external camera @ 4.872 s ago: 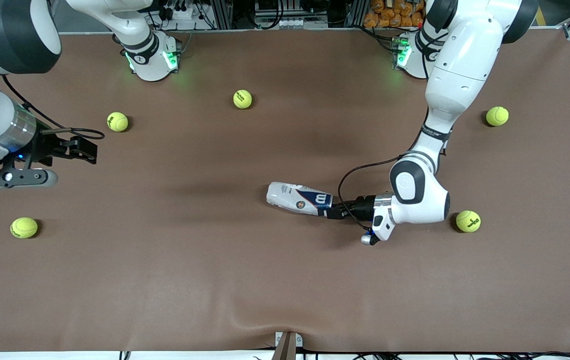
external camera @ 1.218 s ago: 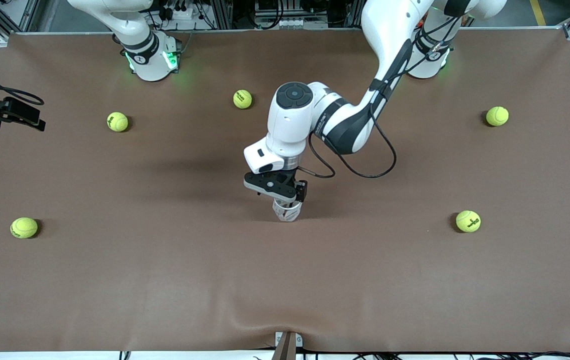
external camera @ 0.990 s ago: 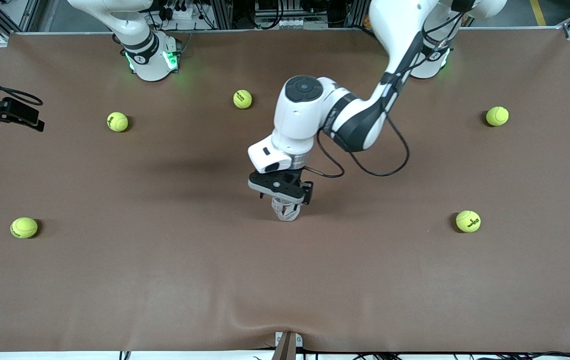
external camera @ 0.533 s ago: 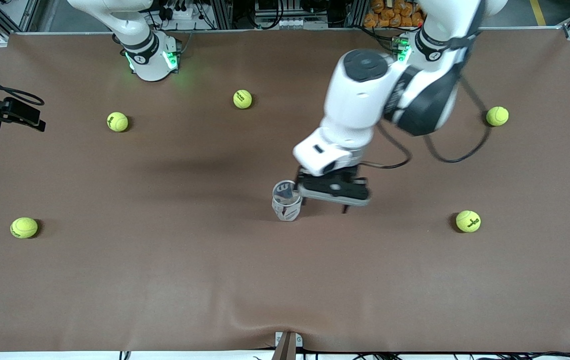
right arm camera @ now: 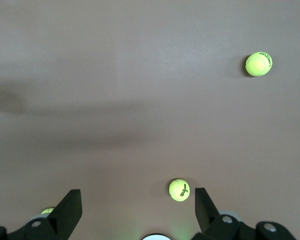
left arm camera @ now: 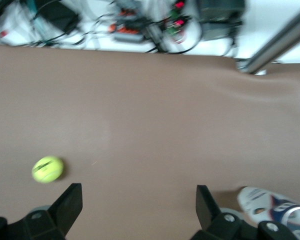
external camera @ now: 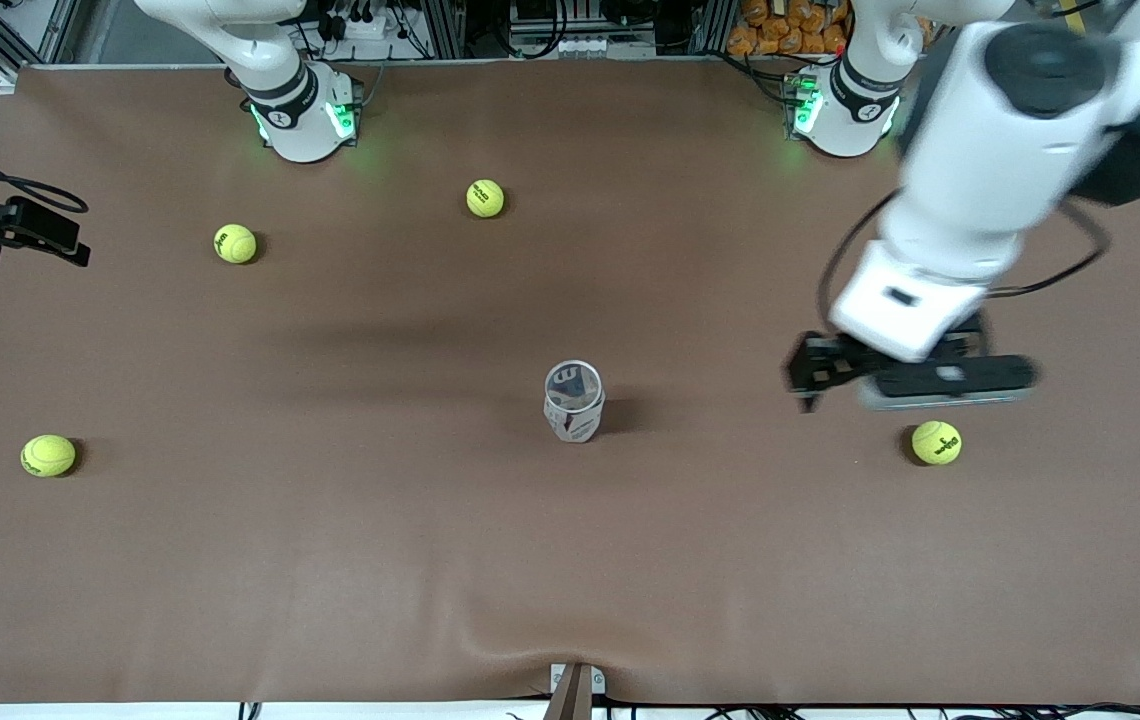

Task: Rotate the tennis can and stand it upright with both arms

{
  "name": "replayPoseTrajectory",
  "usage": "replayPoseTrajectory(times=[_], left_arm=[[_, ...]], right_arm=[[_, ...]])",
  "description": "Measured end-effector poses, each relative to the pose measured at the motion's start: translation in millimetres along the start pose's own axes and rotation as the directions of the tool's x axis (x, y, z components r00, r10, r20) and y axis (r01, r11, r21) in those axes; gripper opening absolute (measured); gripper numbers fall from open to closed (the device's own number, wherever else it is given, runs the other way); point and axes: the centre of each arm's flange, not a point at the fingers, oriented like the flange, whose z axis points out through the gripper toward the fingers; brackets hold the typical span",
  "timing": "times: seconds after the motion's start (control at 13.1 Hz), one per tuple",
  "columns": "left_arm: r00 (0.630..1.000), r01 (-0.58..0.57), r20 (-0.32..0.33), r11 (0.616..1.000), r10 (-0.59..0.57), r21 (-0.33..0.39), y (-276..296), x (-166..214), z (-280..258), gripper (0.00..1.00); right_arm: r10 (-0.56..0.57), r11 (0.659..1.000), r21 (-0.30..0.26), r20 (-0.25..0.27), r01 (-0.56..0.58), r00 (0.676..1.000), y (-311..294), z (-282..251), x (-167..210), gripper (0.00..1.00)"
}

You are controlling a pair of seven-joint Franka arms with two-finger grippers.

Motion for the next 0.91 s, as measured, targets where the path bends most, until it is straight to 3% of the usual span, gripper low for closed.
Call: replayPoseTrajectory(times=[0.38, 0.91], left_arm=[[0.991, -0.020, 0.132, 0.998, 0.011, 0.063, -107.3, 8.3, -17.4, 1.00], [0.977, -0.026, 0.214, 0.998, 0.014, 0.053, -181.8, 5.1, -31.5, 1.00]], right_arm=[[0.008, 1.000, 0.000, -0.005, -0.008, 1.000, 4.2, -0.4, 0.6, 1.00], [0.008, 1.000, 0.000, -0.005, -0.008, 1.000, 4.2, -0.5, 0.6, 1.00]])
